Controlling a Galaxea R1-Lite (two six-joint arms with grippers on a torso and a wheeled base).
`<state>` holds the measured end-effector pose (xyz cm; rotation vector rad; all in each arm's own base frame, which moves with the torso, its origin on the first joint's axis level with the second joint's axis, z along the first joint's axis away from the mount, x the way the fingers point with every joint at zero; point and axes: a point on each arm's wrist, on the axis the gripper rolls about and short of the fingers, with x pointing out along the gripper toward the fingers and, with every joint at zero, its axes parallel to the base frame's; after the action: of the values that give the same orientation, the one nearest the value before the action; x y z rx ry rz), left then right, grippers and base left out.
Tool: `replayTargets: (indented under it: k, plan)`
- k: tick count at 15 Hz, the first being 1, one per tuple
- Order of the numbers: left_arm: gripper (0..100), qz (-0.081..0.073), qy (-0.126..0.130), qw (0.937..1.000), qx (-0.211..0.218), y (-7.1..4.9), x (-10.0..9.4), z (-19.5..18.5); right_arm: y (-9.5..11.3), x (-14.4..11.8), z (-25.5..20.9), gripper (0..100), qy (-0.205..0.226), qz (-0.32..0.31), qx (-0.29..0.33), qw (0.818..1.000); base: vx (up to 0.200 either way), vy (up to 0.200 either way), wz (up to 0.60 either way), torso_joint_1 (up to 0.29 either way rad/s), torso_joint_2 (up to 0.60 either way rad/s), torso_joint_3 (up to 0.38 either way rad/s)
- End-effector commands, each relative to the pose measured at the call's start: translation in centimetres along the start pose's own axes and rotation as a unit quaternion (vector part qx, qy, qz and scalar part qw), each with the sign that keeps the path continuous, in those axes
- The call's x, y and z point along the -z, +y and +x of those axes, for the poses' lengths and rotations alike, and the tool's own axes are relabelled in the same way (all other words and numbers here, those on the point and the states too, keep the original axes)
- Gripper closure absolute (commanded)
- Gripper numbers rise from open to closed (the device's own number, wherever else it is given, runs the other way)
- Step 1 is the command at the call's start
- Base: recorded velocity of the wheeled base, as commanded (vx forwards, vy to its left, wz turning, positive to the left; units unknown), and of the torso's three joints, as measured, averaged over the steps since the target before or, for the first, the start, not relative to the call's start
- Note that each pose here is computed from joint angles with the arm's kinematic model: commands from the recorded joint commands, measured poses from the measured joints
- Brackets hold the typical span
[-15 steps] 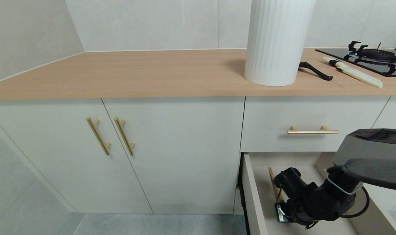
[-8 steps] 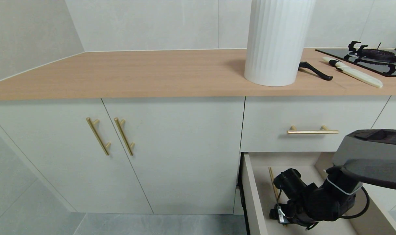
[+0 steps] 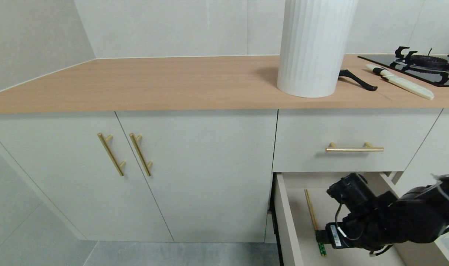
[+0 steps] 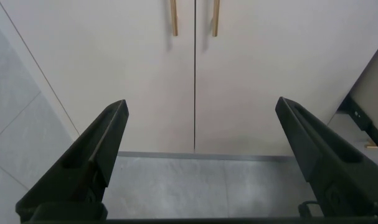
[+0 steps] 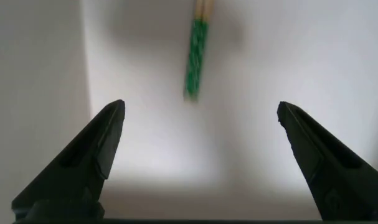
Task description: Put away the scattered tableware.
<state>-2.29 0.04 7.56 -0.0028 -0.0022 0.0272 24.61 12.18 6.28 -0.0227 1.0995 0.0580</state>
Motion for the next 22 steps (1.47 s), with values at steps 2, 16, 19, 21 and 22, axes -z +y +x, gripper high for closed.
replayTargets:
  k: [2, 16, 19, 21, 22]
  plan:
    - [0, 0.000, 0.000, 1.0000, 0.000, 0.0, 0.0, 0.0, -3.1, -1.4, -14.6, 0, -0.072, 0.027, -0.052, 0.996, 0.000, 0.000, 0.00, 0.000, 0.00, 0.000]
    - [0, 0.000, 0.000, 1.0000, 0.000, 0.0, 0.0, 0.0, -8.3, -0.5, -21.0, 0, -0.175, 0.029, -0.065, 0.982, 0.000, 0.000, 0.00, 0.023, -0.08, -0.083]
    - [0, 0.000, 0.000, 1.0000, 0.000, 0.0, 0.0, 0.0, -8.3, -0.4, -21.0, 0, -0.176, 0.029, -0.065, 0.982, 0.000, 0.000, 0.00, 0.129, -0.56, -0.308]
    - [0, 0.000, 0.000, 1.0000, 0.000, 0.0, 0.0, 0.0, -8.3, -0.4, -21.0, 0, -0.175, 0.029, -0.065, 0.982, 0.000, 0.000, 0.00, 0.164, -0.47, -0.305]
    - [0, 0.000, 0.000, 1.0000, 0.000, 0.0, 0.0, 0.0, -8.3, -0.4, -21.0, 0, -0.175, 0.028, -0.066, 0.982, 0.000, 0.000, 0.00, 0.178, -0.47, -0.300]
